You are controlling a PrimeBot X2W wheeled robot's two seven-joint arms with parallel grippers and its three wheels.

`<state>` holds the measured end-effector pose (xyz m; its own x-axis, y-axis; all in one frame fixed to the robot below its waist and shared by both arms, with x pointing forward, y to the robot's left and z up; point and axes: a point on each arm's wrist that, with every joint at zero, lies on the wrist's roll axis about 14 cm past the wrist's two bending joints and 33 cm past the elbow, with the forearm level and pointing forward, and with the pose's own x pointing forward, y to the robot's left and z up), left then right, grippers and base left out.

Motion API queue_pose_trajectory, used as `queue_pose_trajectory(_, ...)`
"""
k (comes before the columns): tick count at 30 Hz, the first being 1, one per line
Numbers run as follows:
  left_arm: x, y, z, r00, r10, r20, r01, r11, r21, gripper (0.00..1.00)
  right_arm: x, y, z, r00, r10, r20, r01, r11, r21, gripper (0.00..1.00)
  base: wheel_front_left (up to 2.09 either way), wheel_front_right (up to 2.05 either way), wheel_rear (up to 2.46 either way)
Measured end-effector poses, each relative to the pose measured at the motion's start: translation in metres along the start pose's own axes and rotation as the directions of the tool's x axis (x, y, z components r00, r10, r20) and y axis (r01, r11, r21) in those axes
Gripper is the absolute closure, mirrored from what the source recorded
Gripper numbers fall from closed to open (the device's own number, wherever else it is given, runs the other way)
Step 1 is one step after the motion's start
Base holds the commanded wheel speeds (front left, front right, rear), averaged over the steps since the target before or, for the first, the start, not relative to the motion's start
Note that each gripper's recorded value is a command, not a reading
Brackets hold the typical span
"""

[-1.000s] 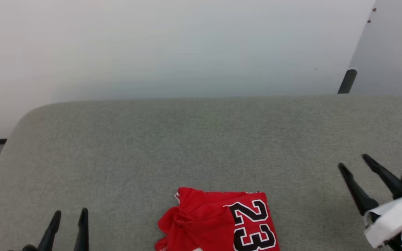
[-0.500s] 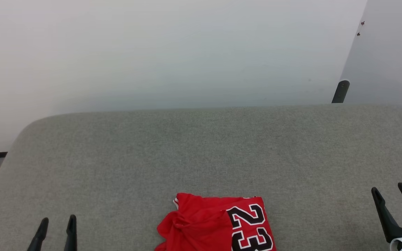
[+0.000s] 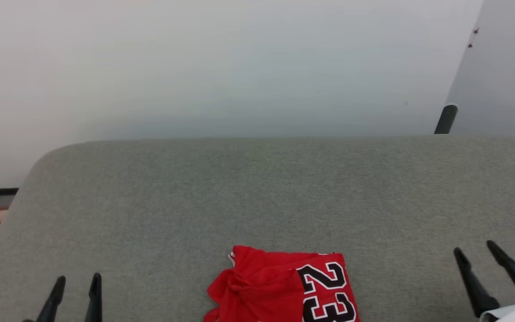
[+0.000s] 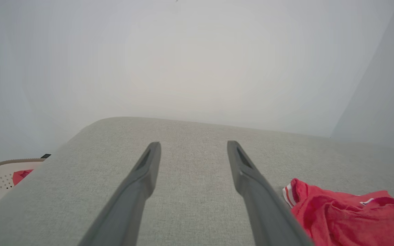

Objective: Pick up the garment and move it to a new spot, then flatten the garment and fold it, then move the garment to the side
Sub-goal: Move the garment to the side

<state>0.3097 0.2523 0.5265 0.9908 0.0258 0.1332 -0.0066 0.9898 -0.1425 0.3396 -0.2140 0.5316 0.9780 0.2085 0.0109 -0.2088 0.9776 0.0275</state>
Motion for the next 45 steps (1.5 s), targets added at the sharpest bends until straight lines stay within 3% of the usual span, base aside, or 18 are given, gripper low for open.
queue_pose_trajectory(7,0.0,0.013,0.008,0.999,0.049,0.019,-0.049,0.999,0.016,0.0,0.024,0.047,-0.019,0.983,0.153,-0.1,-0.148,0.987,0.058,0.0,0.0,0.0,0.0)
queue_pose_trajectory(12,-0.002,0.019,0.008,0.997,0.079,0.02,-0.079,0.997,0.016,0.0,0.035,0.084,-0.047,0.93,0.276,-0.242,-0.254,0.96,0.119,0.0,0.0,0.0,0.0)
queue_pose_trajectory(20,-0.007,0.025,0.0,0.993,0.12,-0.006,-0.12,0.993,0.002,0.0,0.044,0.107,-0.091,0.812,0.358,-0.46,-0.305,0.934,0.188,0.0,0.0,0.0,0.0)
queue_pose_trajectory(26,-0.003,0.029,-0.01,0.988,0.148,-0.036,-0.148,0.989,-0.007,0.0,0.04,0.119,-0.132,0.671,0.397,-0.627,-0.295,0.918,0.265,0.0,0.0,0.0,0.0)
queue_pose_trajectory(34,-0.003,0.044,-0.022,0.976,0.203,-0.073,-0.204,0.979,-0.006,0.0,0.052,0.136,-0.156,0.555,0.431,-0.711,-0.316,0.9,0.299,0.0,0.0,0.0,0.0)
queue_pose_trajectory(35,-0.004,0.045,-0.022,0.975,0.207,-0.075,-0.208,0.978,-0.006,0.0,0.053,0.137,-0.158,0.539,0.433,-0.722,-0.321,0.898,0.299,0.23,0.0,0.0,0.0)
queue_pose_trajectory(36,-0.004,0.046,-0.023,0.974,0.211,-0.077,-0.212,0.977,-0.005,0.0,0.053,0.139,-0.16,0.526,0.438,-0.729,-0.329,0.895,0.3,0.76,0.0,0.0,0.0)
queue_pose_trajectory(37,-0.005,0.047,-0.024,0.973,0.216,-0.079,-0.217,0.976,-0.004,0.0,0.054,0.14,-0.161,0.516,0.44,-0.734,-0.333,0.893,0.301,1.0,0.0,0.0,0.0)
queue_pose_trajectory(40,-0.007,0.05,-0.026,0.97,0.227,-0.088,-0.228,0.974,-0.002,0.0,0.055,0.146,-0.162,0.499,0.451,-0.74,-0.343,0.887,0.309,1.0,0.0,0.0,0.0)
queue_pose_trajectory(45,-0.007,0.051,-0.025,0.97,0.227,-0.083,-0.229,0.973,-0.009,0.0,0.057,0.144,-0.153,0.509,0.448,-0.735,-0.352,0.888,0.297,1.0,0.0,0.0,0.0)
